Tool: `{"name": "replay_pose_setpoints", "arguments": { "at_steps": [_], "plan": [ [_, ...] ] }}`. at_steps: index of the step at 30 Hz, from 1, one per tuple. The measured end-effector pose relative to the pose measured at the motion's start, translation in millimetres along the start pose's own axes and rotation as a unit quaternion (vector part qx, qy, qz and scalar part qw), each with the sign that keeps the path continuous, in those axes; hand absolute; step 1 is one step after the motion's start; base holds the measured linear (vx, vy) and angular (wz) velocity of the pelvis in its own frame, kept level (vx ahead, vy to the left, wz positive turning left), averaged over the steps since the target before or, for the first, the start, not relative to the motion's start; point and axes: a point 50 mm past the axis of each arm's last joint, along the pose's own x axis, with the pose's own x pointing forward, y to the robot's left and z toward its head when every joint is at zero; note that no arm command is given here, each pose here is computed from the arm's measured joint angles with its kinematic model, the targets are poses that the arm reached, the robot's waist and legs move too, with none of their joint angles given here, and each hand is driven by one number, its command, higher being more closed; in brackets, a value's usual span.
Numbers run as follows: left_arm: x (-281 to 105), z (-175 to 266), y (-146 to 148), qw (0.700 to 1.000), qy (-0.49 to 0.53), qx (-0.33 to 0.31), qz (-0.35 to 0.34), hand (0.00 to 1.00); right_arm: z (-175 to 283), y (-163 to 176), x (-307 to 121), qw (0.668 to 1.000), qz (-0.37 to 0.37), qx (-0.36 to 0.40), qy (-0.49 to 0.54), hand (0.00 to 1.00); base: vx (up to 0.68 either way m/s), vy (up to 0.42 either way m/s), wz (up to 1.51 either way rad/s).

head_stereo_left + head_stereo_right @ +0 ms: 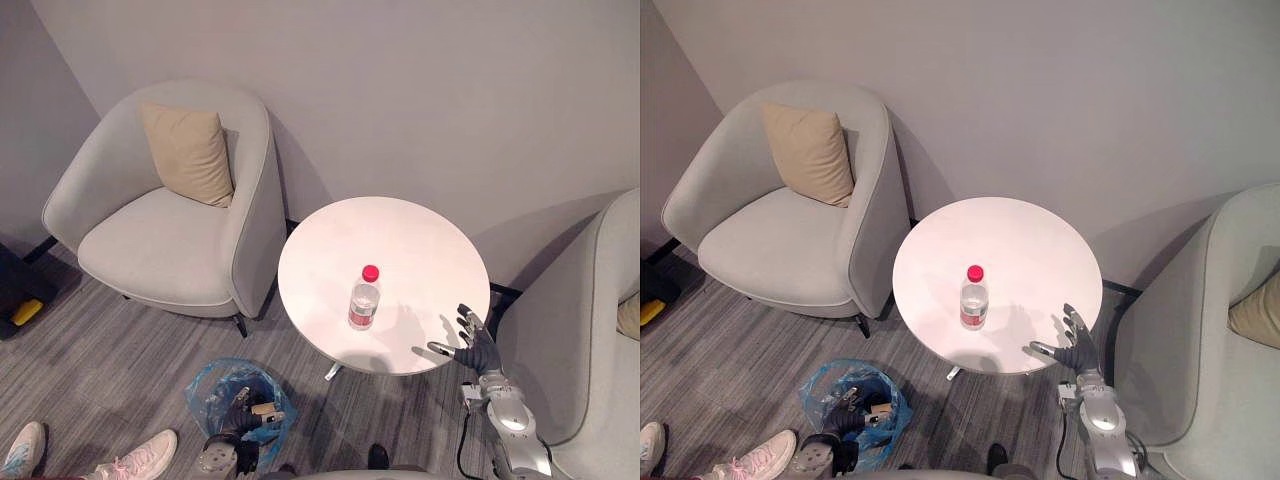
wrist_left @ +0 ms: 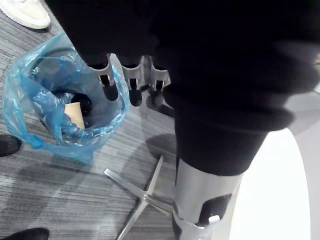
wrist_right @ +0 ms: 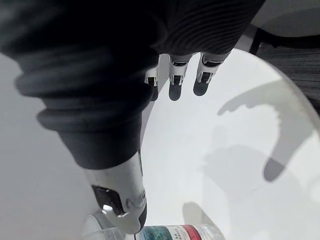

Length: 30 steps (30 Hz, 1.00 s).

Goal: Gather rubbish on tea table into small bin, then transfer packed bag to large trash can.

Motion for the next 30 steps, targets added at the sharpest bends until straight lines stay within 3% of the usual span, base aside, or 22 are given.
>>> {"name": "replay_pose_setpoints", "arguments": {
  "at_steps": [17,30],
  "plan": [
    [-4.1,-6.6,-3.3,1.0,0.006,0.001,-0.013,0.0,38.6,44.0,45.3,0.994,0.085,-0.035,-0.055,0.0,-0.03,-0.005,0.18],
    [0.7,9.4,-13.4,0.999,-0.024,0.007,-0.021,0.0,55.7,53.8,60.5,0.993,0.083,-0.041,-0.076,0.0,-0.02,-0.003,0.03]
  ]
}}
